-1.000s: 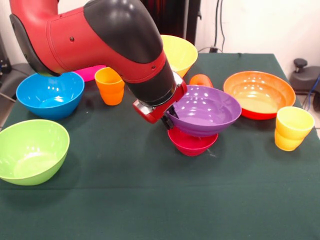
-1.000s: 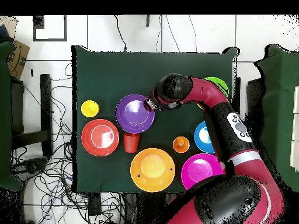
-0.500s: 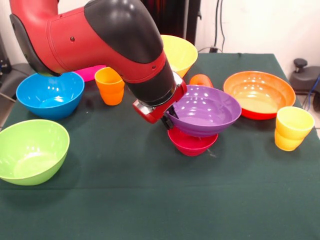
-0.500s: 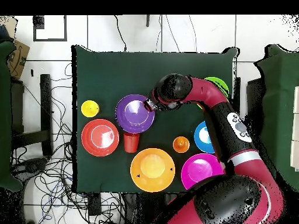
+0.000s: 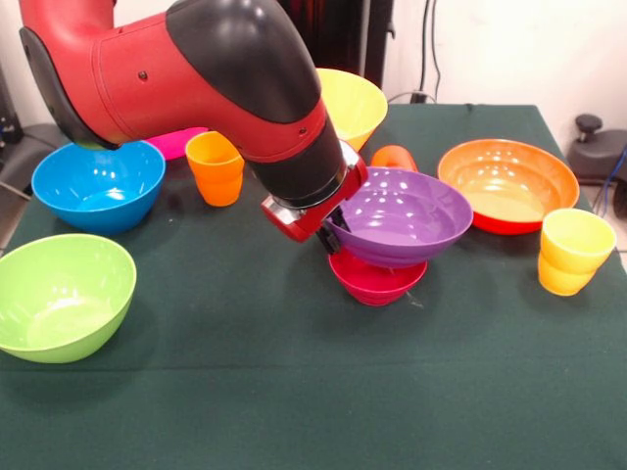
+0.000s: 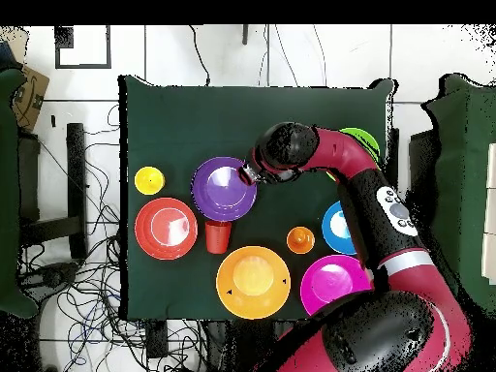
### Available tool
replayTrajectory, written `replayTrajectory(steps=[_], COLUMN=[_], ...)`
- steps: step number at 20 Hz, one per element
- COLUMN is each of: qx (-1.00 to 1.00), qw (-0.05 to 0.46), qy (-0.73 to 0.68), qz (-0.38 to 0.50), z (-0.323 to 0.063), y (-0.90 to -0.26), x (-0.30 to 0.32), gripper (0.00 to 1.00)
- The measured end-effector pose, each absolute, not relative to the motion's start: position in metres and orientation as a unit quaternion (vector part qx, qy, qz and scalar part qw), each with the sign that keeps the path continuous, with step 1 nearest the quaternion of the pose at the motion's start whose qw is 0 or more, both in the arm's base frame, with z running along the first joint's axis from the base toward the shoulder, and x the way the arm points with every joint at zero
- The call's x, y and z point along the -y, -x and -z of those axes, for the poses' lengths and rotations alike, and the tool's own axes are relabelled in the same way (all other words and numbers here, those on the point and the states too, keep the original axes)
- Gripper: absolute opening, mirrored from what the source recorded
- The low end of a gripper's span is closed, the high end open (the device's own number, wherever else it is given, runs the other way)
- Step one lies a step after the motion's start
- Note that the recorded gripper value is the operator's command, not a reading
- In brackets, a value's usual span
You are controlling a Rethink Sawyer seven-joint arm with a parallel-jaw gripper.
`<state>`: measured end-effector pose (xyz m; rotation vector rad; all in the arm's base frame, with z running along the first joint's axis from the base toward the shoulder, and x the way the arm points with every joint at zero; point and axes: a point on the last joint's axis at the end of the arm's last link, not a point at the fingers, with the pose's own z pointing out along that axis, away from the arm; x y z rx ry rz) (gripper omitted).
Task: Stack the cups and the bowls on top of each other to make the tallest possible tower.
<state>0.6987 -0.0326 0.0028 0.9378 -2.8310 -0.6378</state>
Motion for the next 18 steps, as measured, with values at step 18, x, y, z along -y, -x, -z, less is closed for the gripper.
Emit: replayTrajectory(steps=[18], qx=[0.927], qw=[0.043], qy=[-0.312], qz=[0.205], z=[-0.0033], y=[-0.7007], x=[0.0312], gripper=[0.0])
